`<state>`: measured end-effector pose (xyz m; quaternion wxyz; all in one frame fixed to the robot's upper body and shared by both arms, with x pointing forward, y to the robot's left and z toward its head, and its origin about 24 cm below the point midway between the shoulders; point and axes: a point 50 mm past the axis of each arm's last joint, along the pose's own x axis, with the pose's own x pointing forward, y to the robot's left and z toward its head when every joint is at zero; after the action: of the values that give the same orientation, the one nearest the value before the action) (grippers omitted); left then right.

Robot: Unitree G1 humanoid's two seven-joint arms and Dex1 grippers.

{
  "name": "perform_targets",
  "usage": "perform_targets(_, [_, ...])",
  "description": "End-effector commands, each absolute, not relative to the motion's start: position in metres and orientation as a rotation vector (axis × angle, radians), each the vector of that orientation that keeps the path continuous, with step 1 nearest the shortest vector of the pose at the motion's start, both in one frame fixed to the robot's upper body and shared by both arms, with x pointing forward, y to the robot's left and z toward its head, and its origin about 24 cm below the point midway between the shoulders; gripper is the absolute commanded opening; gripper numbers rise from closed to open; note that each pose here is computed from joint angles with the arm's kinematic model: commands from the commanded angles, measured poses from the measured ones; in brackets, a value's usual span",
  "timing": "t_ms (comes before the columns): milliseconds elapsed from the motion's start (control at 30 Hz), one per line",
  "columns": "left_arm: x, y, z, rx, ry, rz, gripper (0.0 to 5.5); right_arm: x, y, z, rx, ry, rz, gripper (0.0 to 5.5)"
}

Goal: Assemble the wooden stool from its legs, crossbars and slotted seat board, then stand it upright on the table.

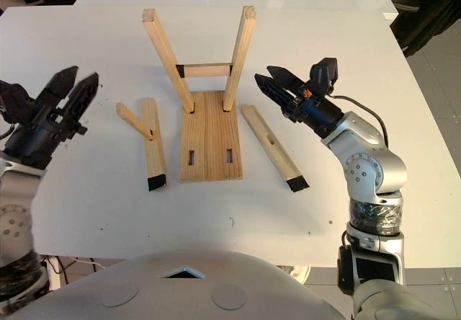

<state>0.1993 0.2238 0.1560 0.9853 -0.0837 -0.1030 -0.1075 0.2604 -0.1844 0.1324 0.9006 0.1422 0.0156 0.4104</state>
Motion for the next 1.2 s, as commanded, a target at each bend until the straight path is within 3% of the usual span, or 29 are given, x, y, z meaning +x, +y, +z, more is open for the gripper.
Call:
perform_targets(33, [0.208,0.188,0.139,-0.310,-0.196,0.139,2.35,0.275,-0.180,0.147,0.265,0.051,0.932,2.26])
perform_targets(200, [0.220,0.164,0.144,-0.341,-0.235,0.198,2.35,0.282,-0.175,0.149,0.258,0.064,0.968,2.26])
perform_targets(367, [0.228,0.171,0.153,-0.319,-0.302,0.296,2.35,0.285,-0.165,0.149,0.256,0.067,1.014,2.26])
perform_targets(667, [0.231,0.167,0.182,-0.290,-0.447,0.248,2.35,0.285,-0.162,0.146,0.261,0.067,1.024,2.26])
perform_targets(800, [0.236,0.168,0.165,-0.293,-0.354,0.252,2.35,0.285,-0.161,0.144,0.262,0.070,1.022,2.26])
perform_targets(1000, [0.248,0.160,0.096,-0.375,0.032,0.167,2.35,0.286,-0.159,0.141,0.262,0.073,1.022,2.26])
perform_targets(1200, [0.247,0.164,0.096,-0.357,0.021,0.174,2.35,0.285,-0.159,0.139,0.261,0.083,1.025,2.26])
